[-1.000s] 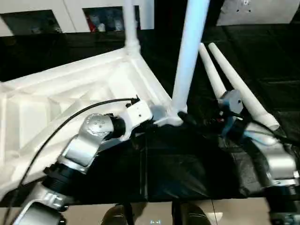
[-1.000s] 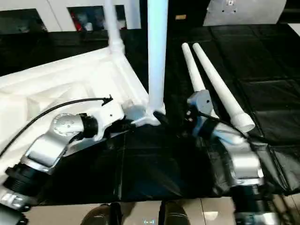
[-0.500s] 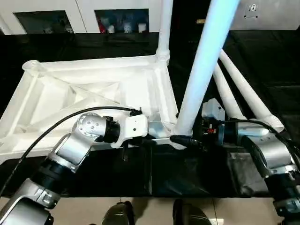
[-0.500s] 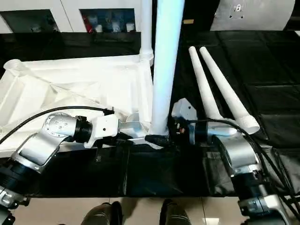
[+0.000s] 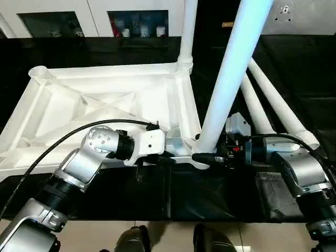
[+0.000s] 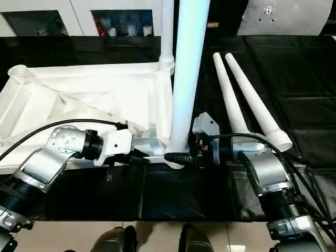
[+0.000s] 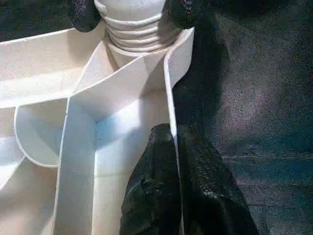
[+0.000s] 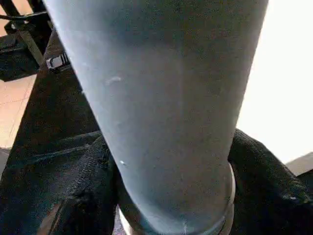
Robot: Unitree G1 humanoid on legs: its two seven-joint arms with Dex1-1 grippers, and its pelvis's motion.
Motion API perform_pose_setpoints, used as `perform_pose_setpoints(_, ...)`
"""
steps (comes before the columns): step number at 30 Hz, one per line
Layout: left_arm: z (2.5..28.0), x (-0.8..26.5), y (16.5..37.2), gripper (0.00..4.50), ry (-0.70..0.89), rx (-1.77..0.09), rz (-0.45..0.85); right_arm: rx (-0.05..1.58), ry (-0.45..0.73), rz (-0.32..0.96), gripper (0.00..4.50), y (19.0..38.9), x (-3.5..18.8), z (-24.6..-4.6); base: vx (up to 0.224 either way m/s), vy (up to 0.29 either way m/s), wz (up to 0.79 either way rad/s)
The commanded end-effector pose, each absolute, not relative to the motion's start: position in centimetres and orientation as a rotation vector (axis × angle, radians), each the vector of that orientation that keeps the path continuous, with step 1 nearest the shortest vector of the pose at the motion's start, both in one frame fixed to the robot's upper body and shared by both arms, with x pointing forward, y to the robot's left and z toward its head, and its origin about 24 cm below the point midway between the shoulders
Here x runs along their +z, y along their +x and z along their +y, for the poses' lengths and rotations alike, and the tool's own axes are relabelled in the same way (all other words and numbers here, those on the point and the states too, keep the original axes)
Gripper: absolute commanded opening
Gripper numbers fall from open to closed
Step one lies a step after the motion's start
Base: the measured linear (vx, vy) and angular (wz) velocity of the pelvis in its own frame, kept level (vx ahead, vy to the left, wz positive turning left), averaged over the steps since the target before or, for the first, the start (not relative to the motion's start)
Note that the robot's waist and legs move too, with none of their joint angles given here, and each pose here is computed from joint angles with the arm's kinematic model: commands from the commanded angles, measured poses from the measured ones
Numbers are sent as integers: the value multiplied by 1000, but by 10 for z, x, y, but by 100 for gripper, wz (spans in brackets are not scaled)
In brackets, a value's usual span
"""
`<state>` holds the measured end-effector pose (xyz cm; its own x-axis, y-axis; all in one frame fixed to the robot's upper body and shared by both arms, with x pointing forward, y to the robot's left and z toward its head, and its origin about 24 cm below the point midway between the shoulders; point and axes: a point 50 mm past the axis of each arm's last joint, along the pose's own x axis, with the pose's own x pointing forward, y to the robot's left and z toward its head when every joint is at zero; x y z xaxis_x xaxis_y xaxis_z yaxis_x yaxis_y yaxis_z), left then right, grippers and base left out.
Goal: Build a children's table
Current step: Rotate leg to tighten
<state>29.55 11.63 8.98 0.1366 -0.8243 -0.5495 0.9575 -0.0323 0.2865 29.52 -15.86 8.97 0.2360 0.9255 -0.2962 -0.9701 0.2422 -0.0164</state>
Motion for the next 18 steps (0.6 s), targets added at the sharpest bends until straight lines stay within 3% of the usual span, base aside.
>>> perform_pose_setpoints(1,119,81,292,0,736,-1500,304,1335,-209,254,269,295,91,-158,0,0,0)
perform_pose_setpoints(9,119,82,294,0,650,-1409,322,1324,-117,225,267,283,83,-145,0,0,0)
perform_pose_setpoints(13,109,85,298,0,563,-1233,316,1149,4,167,267,285,81,-120,0,0,0)
perform_pose_setpoints(15,93,90,303,0,484,-1077,302,1039,127,129,267,285,83,-98,0,0,0)
perform_pose_setpoints(18,76,95,309,0,407,-956,274,963,218,92,267,285,87,-80,0,0,0)
